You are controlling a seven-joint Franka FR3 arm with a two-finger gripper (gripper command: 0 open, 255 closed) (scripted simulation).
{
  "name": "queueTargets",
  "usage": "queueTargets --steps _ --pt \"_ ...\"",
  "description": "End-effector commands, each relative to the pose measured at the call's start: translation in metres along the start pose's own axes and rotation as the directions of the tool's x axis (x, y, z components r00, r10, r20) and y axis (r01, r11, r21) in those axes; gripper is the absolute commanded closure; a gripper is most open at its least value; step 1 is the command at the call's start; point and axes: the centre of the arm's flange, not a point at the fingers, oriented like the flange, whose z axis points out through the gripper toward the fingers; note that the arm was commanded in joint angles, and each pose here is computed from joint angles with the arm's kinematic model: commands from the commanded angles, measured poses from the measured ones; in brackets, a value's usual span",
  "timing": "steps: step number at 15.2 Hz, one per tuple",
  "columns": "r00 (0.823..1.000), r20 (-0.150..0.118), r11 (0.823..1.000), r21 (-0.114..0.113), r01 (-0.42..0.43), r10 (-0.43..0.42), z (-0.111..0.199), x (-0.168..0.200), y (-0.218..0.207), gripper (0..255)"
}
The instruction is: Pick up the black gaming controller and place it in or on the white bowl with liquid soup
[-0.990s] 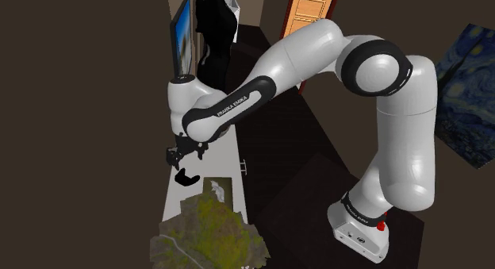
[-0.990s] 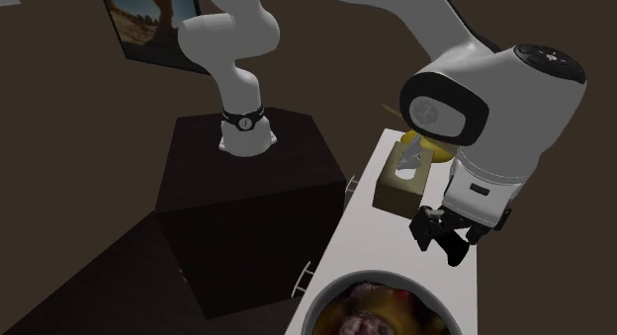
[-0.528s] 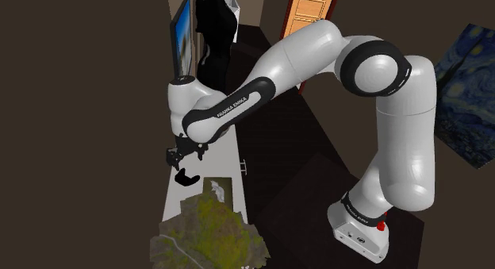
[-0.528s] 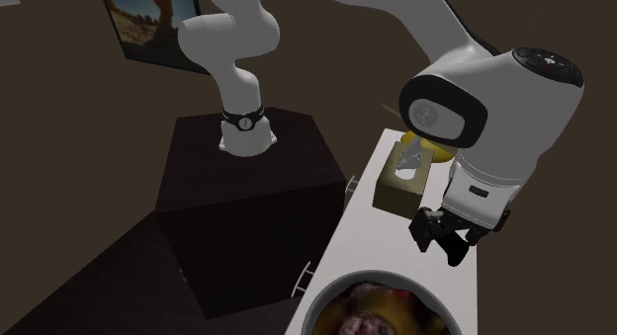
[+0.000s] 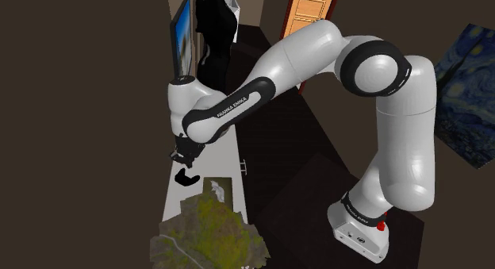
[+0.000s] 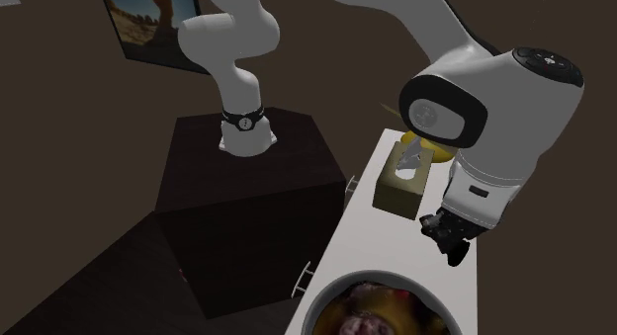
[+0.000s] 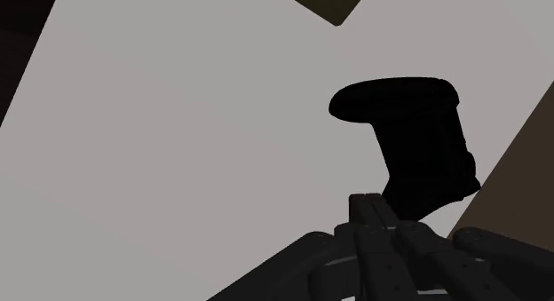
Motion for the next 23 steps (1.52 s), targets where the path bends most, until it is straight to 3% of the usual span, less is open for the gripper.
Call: queueTargets --steps 1,2,3,7,8,15,23 --pt "1.000 0.000 1.000 0.000 0.000 0.000 0.000 0.000 0.000 255" --pt "1.000 0.000 1.000 0.000 0.000 0.000 0.000 0.000 0.000 255" --pt "1.000 0.000 1.000 0.000 0.000 0.000 0.000 0.000 0.000 0" --pt "0.999 0.021 0.988 0.149 0.036 -0.040 -0.002 -0.047 0.012 0" --pt "0.999 0.022 0.986 0.162 0.039 -0.044 -0.002 -0.051 0.013 0" --pt "0.999 0.022 0.986 0.162 0.039 -0.044 0.038 -0.053 0.006 0" --pt "0.999 0.023 0.986 0.162 0.039 -0.044 0.038 -0.053 0.006 0"
